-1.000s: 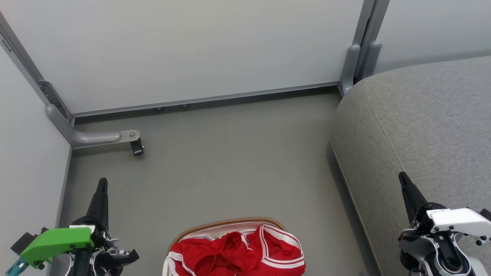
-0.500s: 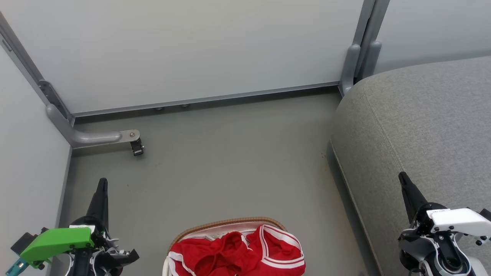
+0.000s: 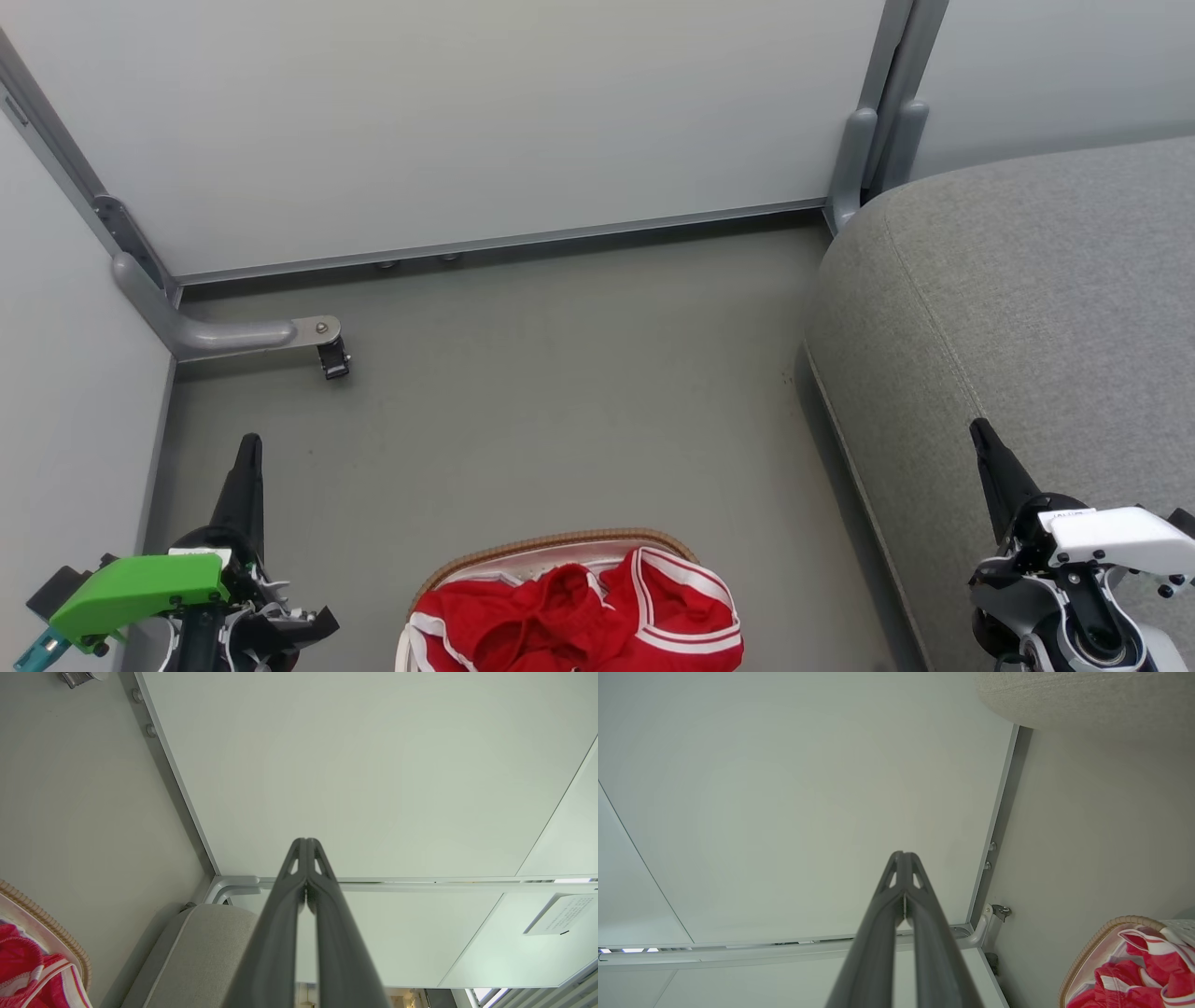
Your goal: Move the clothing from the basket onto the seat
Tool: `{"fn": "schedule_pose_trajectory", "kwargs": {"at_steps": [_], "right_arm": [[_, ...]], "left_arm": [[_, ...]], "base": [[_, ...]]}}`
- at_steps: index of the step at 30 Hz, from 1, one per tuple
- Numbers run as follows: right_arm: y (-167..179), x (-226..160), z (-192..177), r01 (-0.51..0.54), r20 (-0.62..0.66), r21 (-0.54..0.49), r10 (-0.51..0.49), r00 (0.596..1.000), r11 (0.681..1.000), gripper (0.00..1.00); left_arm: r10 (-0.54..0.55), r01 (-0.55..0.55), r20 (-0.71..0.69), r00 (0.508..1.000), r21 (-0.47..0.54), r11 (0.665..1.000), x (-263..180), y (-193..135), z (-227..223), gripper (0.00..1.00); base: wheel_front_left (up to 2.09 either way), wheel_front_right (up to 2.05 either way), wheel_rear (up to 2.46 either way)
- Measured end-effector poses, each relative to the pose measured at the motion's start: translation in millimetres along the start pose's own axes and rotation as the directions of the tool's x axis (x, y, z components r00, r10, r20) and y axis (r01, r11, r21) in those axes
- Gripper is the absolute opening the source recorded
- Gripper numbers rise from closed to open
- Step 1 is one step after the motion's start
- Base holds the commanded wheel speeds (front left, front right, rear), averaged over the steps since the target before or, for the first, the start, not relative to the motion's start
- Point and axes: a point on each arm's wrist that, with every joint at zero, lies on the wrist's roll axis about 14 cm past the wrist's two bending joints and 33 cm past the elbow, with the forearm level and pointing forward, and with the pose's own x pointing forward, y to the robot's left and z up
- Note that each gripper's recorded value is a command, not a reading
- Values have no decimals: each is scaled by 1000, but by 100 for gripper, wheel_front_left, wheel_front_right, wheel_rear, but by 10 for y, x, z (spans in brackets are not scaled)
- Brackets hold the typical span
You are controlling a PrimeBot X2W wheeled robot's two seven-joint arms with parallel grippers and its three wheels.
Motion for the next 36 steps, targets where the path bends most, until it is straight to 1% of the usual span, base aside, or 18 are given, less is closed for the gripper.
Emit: {"fn": "schedule_pose_trajectory", "kwargs": {"at_steps": [34, 35, 36], "right_arm": [[0, 0, 1, 0, 0, 0, 0, 1000, 1000, 0], [-8, -2, -1, 2, 1, 1, -2, 1000, 1000, 100], [-38, -9, -7, 11, 0, 4, -11, 1000, 1000, 100]], "left_arm": [[0, 0, 0, 1000, 0, 1000, 0, -1, -2, 0], [2, -2, 0, 1000, -1, 1000, -3, 7, -2, 100], [13, -13, 0, 1000, -3, 1000, -13, 45, -4, 100]], "base": [[0, 0, 0], [0, 0, 0], [0, 0, 0]]}}
